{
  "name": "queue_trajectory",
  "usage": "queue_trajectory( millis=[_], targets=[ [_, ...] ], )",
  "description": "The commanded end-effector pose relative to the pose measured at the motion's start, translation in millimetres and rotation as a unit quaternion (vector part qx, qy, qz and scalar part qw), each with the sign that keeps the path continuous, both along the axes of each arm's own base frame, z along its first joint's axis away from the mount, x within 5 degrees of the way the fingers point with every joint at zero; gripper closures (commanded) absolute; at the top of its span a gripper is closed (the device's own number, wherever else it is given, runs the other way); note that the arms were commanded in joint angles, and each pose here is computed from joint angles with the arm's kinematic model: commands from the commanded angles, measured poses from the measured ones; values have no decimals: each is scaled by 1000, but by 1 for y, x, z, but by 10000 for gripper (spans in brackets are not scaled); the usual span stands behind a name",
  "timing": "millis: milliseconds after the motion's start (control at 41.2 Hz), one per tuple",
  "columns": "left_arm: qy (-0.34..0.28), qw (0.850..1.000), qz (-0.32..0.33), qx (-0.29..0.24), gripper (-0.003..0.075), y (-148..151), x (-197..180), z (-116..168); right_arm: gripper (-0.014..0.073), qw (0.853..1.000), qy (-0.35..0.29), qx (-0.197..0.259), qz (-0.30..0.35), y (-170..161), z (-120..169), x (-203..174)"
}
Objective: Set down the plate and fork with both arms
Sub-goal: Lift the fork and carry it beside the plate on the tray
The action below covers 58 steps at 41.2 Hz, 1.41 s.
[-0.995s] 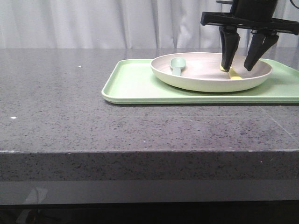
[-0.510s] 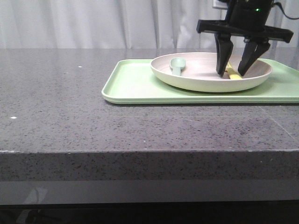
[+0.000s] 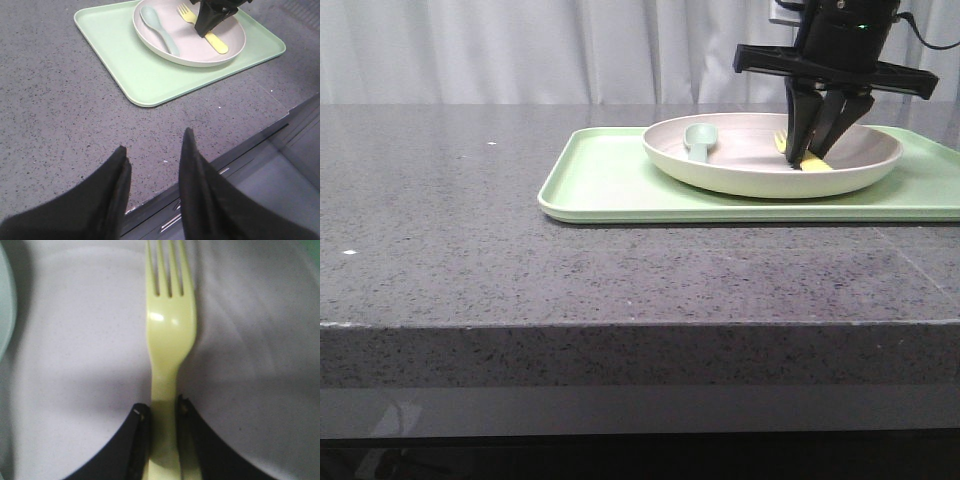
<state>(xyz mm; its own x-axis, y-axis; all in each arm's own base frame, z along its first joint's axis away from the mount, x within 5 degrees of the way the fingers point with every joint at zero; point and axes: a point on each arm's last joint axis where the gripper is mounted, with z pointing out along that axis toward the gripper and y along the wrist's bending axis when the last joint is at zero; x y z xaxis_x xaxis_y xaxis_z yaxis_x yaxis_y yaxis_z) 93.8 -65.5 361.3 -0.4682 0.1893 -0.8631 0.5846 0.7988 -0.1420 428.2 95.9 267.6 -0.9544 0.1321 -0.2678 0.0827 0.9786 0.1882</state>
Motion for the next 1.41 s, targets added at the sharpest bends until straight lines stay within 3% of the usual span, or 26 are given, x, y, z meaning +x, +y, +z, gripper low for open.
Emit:
queue_trajectory(
  millis=[0,291,510,849,1116,1383],
  targets=[
    [-35,999,11,-33,482,0,2,14,515,999,-36,-8,1,-6,27,-4],
    [-35,999,11,-33,482,0,2,14,528,999,-35,-8,3,-7,31,-7],
    [-35,999,11,-33,482,0,2,14,528,998,-56,-12,23,-11,66,-17],
    [-35,999,11,-33,482,0,2,14,528,997,-67,-31,4,-76,104,-34],
    [-35,999,11,-33,482,0,2,14,528,999,-34,-30,5,-108,81,-33],
    [-35,999,11,-33,482,0,2,14,528,1000,2,-6,16,-106,48,-19]
  ],
)
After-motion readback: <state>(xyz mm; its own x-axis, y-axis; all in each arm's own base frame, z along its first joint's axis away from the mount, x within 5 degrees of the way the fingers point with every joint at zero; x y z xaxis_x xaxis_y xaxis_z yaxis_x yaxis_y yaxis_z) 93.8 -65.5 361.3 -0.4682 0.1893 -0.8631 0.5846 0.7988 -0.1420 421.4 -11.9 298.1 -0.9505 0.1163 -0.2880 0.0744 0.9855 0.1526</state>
